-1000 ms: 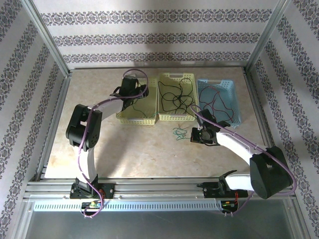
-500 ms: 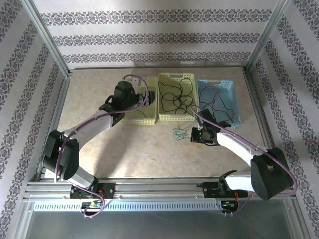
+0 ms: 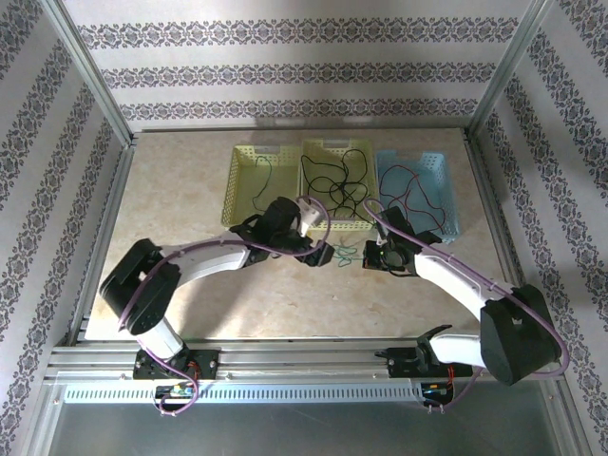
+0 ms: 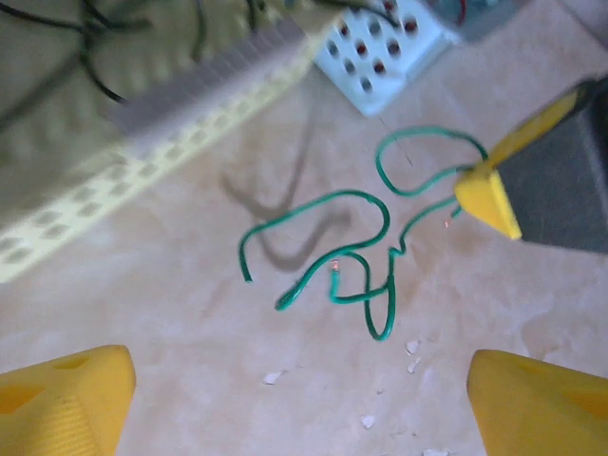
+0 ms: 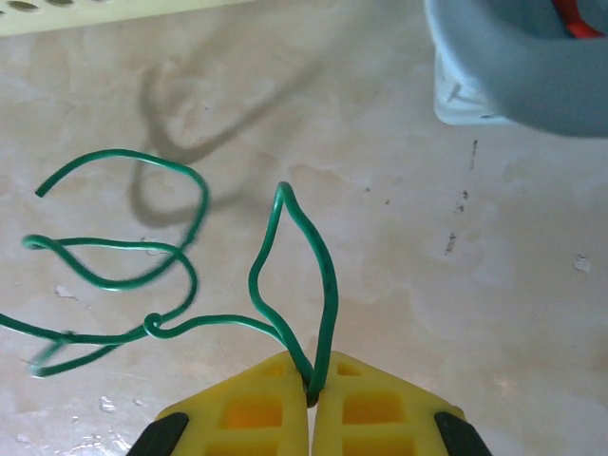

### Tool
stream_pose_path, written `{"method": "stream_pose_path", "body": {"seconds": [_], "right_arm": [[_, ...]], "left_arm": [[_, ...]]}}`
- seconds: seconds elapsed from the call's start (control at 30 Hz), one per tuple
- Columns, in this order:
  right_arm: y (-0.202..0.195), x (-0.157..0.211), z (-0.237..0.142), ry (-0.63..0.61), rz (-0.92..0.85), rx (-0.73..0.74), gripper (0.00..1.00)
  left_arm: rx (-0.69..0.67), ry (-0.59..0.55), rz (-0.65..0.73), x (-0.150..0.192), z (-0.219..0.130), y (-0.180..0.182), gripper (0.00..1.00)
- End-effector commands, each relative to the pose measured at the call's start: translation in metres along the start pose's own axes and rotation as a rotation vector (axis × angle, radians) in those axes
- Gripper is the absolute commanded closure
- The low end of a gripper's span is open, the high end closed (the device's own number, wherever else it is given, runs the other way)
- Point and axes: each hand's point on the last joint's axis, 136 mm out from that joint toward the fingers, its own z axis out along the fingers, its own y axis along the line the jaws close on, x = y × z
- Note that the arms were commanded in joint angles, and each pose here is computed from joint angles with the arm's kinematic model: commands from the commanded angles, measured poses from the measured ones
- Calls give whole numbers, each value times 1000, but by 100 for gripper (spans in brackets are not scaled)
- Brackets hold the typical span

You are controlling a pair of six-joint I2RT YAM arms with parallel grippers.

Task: Untangle the cables

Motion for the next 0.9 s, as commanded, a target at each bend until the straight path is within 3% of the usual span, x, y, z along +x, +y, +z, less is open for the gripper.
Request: {"method": "stream_pose_path", "body": {"seconds": [0.0, 0.13, 0.33, 0.47, 0.7, 0.8, 0.87], "right_arm": [[14, -11, -13, -46, -22, -64, 100], [13, -13, -17, -56, 0, -78, 100], [7, -15, -21, -67, 38, -85, 100], [3, -15, -24, -77, 54, -80, 100], [5, -29, -44, -173, 75, -100, 100], [24, -46, -61, -240, 64, -158, 100], [44, -59, -70, -269, 31, -194, 100]], "left_arm": [[89, 25, 44, -3, 18, -20, 18], [156, 67, 60, 3, 41, -32, 28], [159, 82, 54, 12, 62, -31, 31], [160, 42, 41, 7, 58, -32, 33], [139, -125, 12, -27, 12, -29, 31], [31, -296, -46, -47, -25, -6, 22], [-117, -412, -79, -57, -54, 15, 20]]}}
